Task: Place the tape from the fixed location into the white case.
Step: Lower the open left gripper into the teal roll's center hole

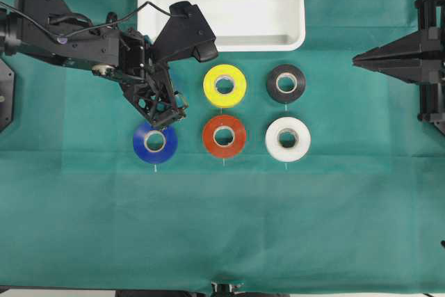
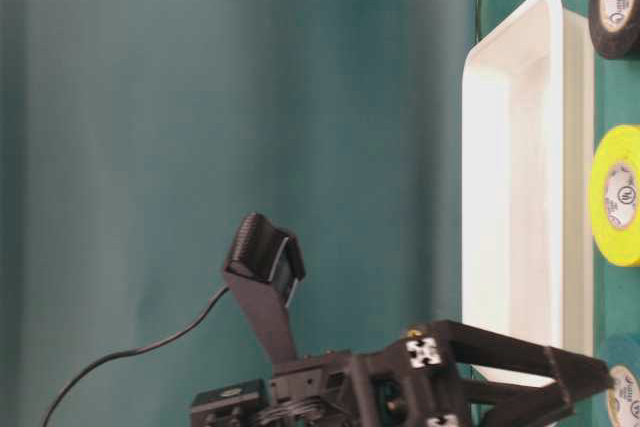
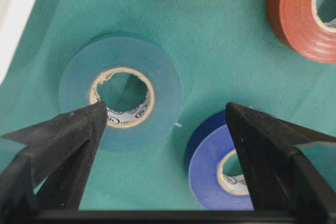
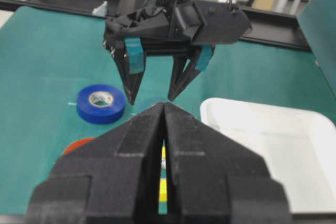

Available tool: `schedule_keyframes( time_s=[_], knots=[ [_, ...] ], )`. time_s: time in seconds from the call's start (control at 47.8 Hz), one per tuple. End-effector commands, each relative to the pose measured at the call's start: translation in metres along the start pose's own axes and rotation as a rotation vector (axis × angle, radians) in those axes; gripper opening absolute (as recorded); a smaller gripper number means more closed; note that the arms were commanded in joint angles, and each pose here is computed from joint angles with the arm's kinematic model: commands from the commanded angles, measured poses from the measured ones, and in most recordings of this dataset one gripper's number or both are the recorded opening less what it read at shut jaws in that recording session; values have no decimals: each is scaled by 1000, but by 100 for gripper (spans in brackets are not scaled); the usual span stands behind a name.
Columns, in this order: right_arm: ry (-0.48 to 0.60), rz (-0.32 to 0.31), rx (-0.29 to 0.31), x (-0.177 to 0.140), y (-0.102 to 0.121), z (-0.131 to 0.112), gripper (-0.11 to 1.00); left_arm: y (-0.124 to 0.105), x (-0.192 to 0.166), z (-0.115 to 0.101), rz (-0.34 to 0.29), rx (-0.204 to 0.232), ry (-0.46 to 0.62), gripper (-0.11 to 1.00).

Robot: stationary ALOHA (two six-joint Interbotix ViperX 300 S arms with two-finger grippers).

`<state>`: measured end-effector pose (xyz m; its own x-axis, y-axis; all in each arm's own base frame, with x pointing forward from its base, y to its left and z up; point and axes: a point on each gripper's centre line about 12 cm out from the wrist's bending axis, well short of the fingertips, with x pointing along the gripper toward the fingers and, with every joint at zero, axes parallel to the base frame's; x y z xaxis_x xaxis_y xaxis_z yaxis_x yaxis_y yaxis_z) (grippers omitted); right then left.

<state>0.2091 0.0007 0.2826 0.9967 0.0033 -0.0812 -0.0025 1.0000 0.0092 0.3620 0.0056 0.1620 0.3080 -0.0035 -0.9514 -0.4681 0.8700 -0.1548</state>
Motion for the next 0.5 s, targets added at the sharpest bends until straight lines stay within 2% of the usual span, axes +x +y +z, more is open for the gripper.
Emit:
schedule_keyframes(
  time_s=[0.0,0.481],
  knots=[
    [-28,0,3,2,0,12,0,-3,-3,3,-13,0,-19,99],
    [-25,0,3,2,0,11,0,-8,18,-2,-22,5,-26,99]
  ],
)
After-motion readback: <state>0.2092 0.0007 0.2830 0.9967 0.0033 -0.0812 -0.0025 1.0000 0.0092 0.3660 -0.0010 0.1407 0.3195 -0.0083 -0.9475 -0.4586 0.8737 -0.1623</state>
